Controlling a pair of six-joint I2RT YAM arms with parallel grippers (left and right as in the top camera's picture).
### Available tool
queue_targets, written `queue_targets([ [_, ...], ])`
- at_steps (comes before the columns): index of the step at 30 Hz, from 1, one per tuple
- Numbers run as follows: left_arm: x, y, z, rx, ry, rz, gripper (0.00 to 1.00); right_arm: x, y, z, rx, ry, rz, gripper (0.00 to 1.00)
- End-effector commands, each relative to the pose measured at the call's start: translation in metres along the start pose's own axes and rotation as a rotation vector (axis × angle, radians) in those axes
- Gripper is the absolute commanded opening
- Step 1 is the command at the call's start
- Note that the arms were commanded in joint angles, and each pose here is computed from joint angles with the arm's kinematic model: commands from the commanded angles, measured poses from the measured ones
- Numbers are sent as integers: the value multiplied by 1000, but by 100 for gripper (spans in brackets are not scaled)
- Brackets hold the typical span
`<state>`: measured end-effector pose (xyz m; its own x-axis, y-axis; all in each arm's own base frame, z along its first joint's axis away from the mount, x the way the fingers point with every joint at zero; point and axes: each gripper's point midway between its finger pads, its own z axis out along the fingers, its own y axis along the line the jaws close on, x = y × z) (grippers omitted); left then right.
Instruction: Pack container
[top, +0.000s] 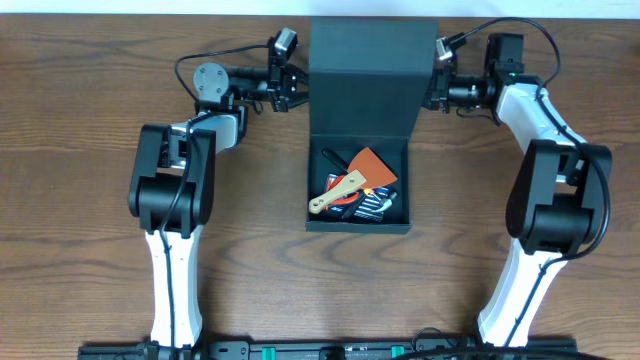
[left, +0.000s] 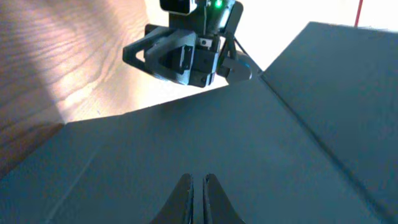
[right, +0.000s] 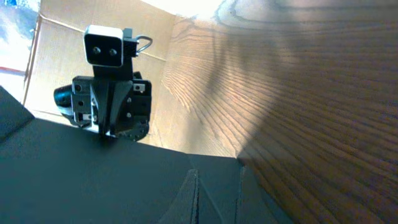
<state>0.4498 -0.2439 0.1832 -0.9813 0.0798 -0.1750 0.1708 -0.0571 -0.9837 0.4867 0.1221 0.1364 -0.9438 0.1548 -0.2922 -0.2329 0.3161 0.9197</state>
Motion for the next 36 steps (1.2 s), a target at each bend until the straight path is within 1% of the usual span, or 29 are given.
queue_targets([
  [1, 4, -33, 4, -3, 30, 76, 6, -7, 45, -5, -26, -9, -110, 2],
  [5, 5, -47, 4, -1, 31, 98, 6, -2, 57, -5, 19, -3, -103, 2],
  [9, 6, -59, 4, 1, 31, 123, 6, 6, 72, 0, 23, 19, -102, 2],
  [15, 8, -73, 4, 2, 32, 140, 6, 26, 96, 14, 26, 76, -110, 2],
  [22, 11, -97, 5, 6, 34, 186, 5, 47, 116, 18, 84, 117, -141, 2],
  [28, 12, -104, 3, 6, 31, 200, 6, 41, 121, 1, 135, 74, -169, 2],
  [29, 12, -104, 2, 5, 28, 200, 6, 38, 121, -4, 138, 63, -168, 8],
  [31, 10, -104, -1, 3, 21, 189, 6, 36, 120, -12, 139, 48, -156, 25],
  [34, 7, -108, -10, -2, 1, 165, 6, 34, 123, -24, 137, 30, -166, 42],
  [36, 5, -114, -18, -6, -17, 162, 6, 32, 128, -30, 145, 17, -213, 57],
])
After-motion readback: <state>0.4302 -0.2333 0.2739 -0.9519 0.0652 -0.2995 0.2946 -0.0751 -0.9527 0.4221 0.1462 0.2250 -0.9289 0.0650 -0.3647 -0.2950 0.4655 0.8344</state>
